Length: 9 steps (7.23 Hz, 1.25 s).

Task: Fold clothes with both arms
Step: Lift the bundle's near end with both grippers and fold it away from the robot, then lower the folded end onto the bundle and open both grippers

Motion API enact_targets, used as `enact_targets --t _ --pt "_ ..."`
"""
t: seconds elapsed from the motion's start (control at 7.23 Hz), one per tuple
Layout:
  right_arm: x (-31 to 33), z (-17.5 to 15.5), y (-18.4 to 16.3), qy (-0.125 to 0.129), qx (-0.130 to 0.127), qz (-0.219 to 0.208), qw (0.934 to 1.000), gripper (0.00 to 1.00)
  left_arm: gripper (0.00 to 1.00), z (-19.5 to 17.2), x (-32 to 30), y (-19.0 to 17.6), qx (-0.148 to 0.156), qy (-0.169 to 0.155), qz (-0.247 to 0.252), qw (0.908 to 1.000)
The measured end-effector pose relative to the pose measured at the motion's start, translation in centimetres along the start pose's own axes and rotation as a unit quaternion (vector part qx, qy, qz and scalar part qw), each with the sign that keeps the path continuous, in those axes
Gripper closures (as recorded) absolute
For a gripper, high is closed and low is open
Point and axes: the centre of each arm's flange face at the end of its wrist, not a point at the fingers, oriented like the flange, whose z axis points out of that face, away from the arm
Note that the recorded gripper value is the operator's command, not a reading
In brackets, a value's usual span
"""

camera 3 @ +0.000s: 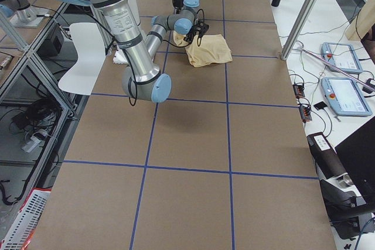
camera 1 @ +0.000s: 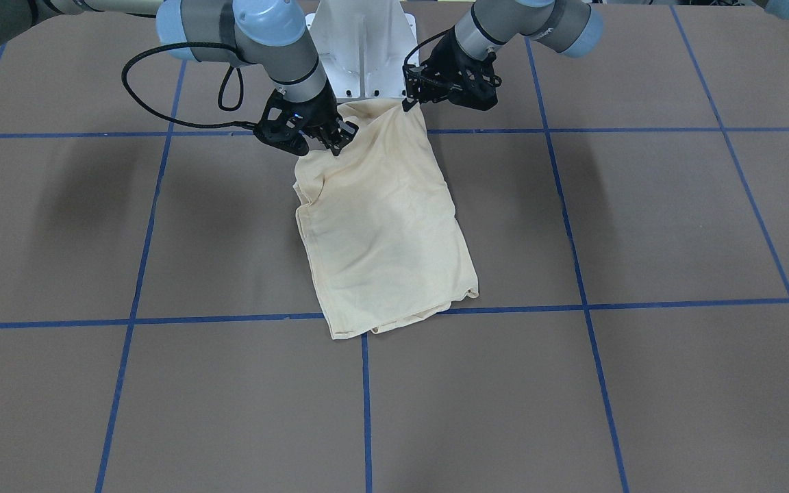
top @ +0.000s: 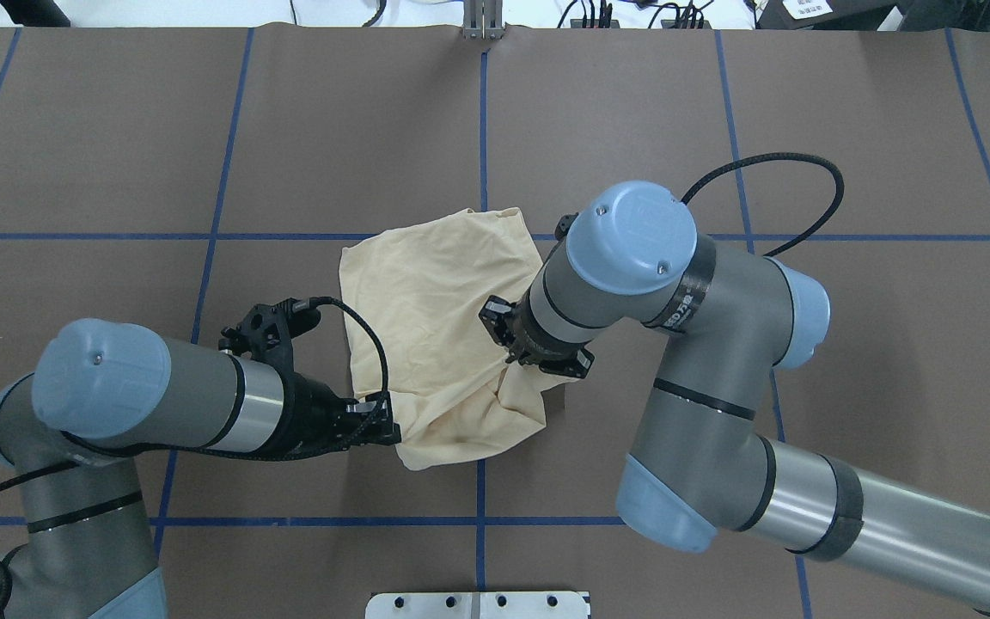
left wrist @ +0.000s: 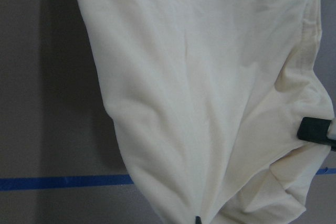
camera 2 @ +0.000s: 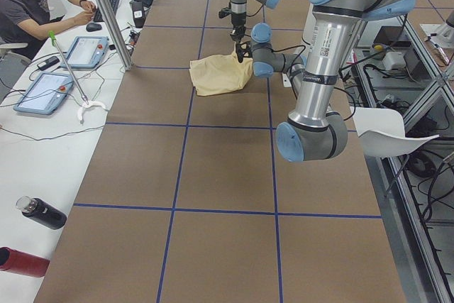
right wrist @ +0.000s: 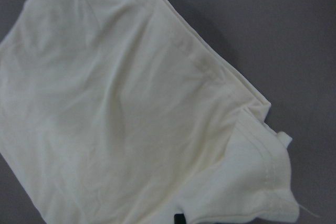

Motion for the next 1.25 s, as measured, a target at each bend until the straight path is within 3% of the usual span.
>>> enact_targets --t 0.28,0.55,0.83,1.25 --pt "-4.6 0.2 -3.9 -0.017 0.037 -0.013 0.9991 1.0 1.0 -1.8 1.0 -5.0 0.046 0.005 0.011 0.9989" --pt "-8.4 3.1 -8.3 -0.036 0.068 -0.012 0.997 1.0 1.0 -1.1 1.5 -11.6 0.081 -0.012 0.013 0.9965" --pt "-9.5 4.5 -11.6 -0.029 0.087 -0.011 0.9958 1.0 1.0 0.4 2.0 -17.5 0.107 -0.033 0.014 0.9936" --pt "-11.1 6.1 -13.0 -0.014 0.097 -0.009 0.9951 1.0 1.0 3.5 -1.1 -22.6 0.121 -0.058 0.014 0.9908"
